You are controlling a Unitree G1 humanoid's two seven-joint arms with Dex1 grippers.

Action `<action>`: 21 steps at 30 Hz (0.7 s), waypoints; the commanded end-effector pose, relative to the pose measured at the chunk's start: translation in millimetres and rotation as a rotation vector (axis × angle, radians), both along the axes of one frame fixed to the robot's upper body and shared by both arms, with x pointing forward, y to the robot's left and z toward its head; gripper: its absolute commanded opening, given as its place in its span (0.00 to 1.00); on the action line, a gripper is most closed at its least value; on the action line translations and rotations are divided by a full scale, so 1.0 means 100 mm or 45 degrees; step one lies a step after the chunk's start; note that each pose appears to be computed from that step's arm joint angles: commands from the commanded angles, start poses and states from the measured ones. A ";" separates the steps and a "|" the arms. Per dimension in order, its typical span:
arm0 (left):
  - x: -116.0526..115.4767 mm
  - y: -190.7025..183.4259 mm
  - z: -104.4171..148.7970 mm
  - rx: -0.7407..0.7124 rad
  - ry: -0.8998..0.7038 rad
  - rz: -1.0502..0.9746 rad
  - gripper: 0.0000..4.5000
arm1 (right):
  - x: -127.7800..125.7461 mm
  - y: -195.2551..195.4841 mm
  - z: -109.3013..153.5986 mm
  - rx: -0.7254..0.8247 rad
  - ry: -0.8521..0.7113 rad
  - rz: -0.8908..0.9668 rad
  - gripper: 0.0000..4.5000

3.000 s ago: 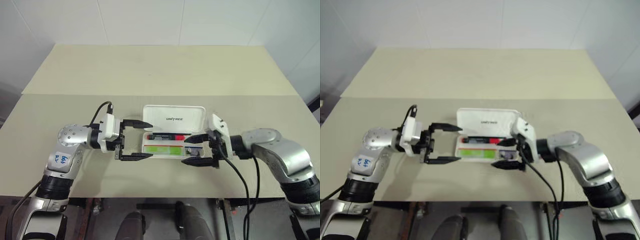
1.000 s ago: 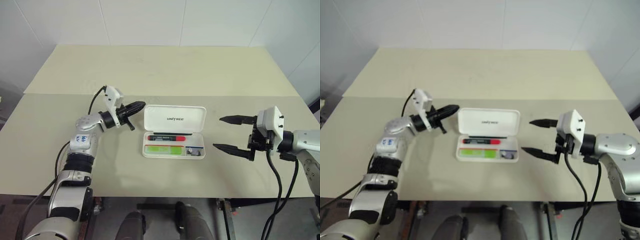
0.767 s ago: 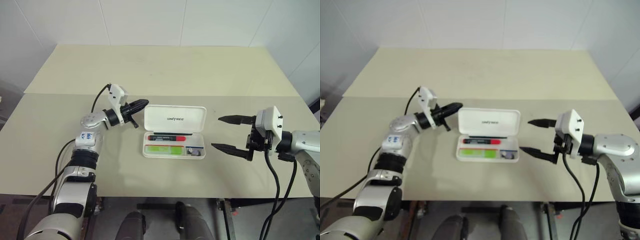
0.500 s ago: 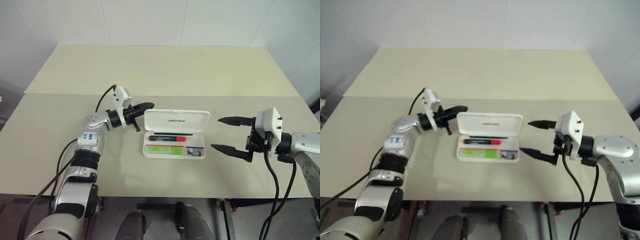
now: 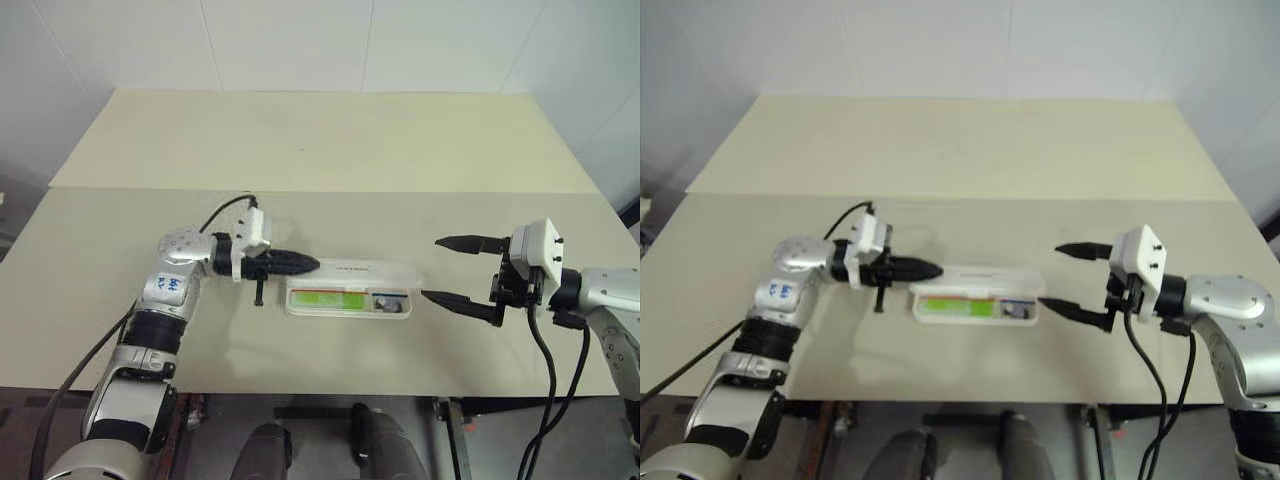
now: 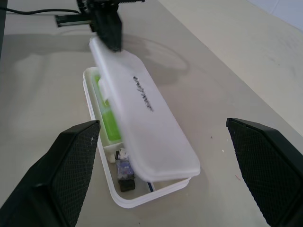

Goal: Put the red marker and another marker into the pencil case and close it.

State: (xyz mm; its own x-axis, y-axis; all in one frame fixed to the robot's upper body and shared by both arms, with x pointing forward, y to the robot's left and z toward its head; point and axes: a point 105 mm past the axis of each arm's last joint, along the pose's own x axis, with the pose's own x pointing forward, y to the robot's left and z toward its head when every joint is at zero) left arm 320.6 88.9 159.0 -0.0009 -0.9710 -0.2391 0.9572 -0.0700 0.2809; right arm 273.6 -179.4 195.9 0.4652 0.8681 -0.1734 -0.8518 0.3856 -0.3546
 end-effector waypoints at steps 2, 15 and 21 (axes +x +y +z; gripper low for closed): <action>-0.05 -0.10 -0.08 0.060 -0.005 -0.017 0.00 | -0.05 0.05 0.11 -0.024 -0.059 0.050 1.00; 0.15 -0.21 -0.37 0.205 0.013 0.137 0.00 | -0.14 0.21 0.25 -0.016 -0.104 0.080 1.00; 0.04 -0.26 -0.51 0.307 0.154 0.063 0.00 | -0.21 0.25 0.23 0.028 -0.082 0.070 1.00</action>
